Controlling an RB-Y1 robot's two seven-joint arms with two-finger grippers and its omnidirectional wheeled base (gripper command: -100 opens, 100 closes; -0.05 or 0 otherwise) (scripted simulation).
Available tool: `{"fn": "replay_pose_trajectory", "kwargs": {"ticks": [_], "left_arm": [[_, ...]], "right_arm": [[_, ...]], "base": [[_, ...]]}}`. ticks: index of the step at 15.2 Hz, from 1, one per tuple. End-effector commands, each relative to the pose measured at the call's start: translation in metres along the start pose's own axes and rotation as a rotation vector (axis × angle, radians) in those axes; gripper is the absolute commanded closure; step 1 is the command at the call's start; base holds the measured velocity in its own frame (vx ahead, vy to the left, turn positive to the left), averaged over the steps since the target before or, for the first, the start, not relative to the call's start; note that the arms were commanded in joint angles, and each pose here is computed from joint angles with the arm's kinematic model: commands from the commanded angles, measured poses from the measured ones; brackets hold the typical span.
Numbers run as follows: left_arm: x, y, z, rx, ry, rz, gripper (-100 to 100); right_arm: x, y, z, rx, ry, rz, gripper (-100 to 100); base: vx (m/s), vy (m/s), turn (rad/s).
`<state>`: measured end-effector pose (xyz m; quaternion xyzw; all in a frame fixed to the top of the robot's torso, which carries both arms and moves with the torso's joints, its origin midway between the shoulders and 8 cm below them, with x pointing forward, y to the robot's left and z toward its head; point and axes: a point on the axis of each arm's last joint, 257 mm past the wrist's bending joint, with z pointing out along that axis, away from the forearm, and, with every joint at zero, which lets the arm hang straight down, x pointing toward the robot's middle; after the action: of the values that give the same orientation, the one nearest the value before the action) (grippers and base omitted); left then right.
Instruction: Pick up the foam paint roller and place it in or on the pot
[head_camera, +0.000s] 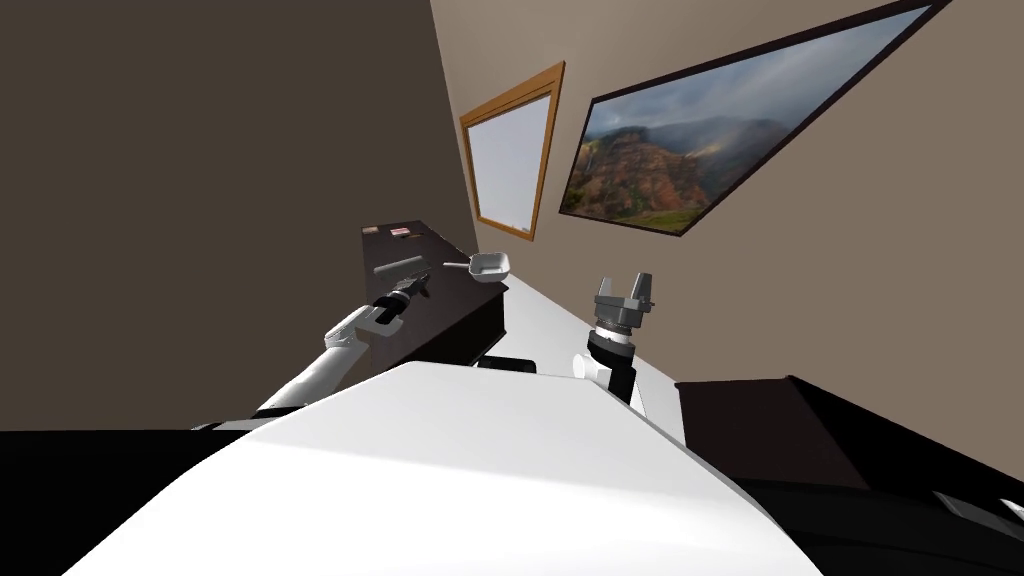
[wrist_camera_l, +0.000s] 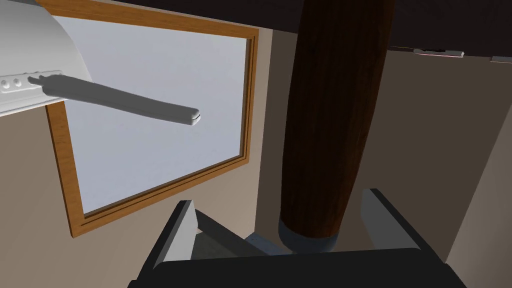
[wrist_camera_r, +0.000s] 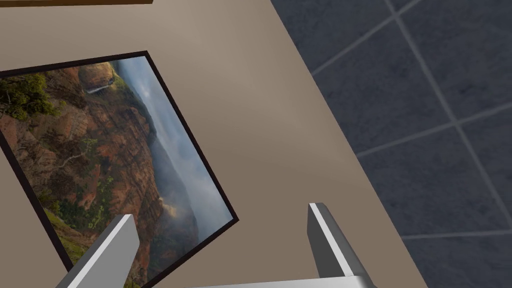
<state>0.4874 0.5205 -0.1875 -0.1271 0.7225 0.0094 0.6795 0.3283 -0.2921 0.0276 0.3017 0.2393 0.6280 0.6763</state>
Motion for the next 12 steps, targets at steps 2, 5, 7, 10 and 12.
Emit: {"fn": "replay_pose_trajectory", "kwargs": {"ticks": [2, 5, 7, 10, 12], "left_arm": [[0.000, 0.000, 0.000, 0.000, 0.000, 0.000, 100], [0.000, 0.001, 0.000, -0.002, 0.001, 0.003, 100], [0.002, 0.001, -0.009, 0.019, 0.004, 0.003, 100], [-0.011, -0.005, -0.011, 0.048, -0.006, -0.006, 100], [-0.021, -0.012, -0.012, 0.076, -0.012, -0.013, 100]], "right_arm": [[0.000, 0.000, 0.000, 0.000, 0.000, 0.000, 0], [0.000, 0.000, 0.000, 0.000, 0.000, 0.000, 0], [0.000, 0.000, 0.000, 0.000, 0.000, 0.000, 0], [0.000, 0.000, 0.000, 0.000, 0.000, 0.000, 0], [0.000, 0.000, 0.000, 0.000, 0.000, 0.000, 0]], "base": [[-0.006, 0.016, 0.003], [-0.001, 0.002, -0.001], [0.030, -0.048, 0.146], [0.004, -0.059, 0.061], [-0.100, -0.058, -0.132]]}}
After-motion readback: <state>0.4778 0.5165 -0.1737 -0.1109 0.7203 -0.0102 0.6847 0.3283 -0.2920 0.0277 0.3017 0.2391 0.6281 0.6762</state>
